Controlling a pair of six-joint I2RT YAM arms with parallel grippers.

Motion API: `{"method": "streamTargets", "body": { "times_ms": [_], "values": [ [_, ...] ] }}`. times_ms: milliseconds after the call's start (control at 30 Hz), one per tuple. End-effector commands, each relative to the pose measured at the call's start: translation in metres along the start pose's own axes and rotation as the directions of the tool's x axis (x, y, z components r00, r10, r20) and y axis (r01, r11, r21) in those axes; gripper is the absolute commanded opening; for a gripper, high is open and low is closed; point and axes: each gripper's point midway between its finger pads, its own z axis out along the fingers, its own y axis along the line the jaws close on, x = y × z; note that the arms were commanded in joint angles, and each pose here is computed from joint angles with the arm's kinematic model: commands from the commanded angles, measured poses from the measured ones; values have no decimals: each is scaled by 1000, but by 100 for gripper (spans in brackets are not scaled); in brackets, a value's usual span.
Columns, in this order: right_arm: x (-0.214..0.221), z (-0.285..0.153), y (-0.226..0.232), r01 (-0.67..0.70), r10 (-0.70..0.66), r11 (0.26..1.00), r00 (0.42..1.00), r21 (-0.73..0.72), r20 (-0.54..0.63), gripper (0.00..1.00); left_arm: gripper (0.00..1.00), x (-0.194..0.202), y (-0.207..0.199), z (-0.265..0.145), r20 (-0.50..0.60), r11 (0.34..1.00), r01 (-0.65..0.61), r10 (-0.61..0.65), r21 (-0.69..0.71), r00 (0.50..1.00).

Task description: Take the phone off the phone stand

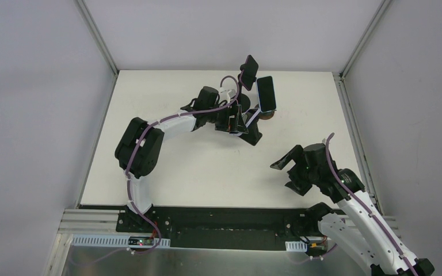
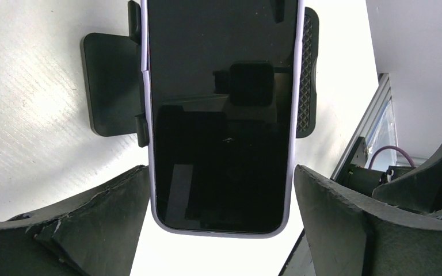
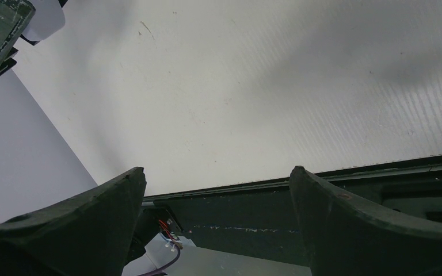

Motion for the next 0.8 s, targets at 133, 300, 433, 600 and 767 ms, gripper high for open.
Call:
{"method": "streamTargets", "body": {
  "times_ms": [133, 300, 433, 600, 767],
  "values": [
    [0, -2, 3, -17, 17, 1000, 1000, -11, 3, 99, 99, -13, -19, 7, 22, 997, -17, 15, 72, 1000],
    [-1, -2, 1, -18, 18, 1000, 1000, -7, 9, 99, 93, -13, -17, 9, 18, 997, -8, 7, 74, 1000],
    [-1, -1, 1, -18, 18, 1000, 1000, -6, 8, 100, 80, -12, -19, 10, 10, 996, -1, 0, 86, 1000],
    [-1, -1, 1, -19, 19, 1000, 1000, -3, 7, 99, 67, -12, -22, 9, 7, 995, -2, 2, 98, 1000],
    [-1, 0, -1, -21, 21, 1000, 1000, 4, 9, 99, 42, -12, -25, 7, 4, 994, 11, -11, 106, 1000]
  ]
}}
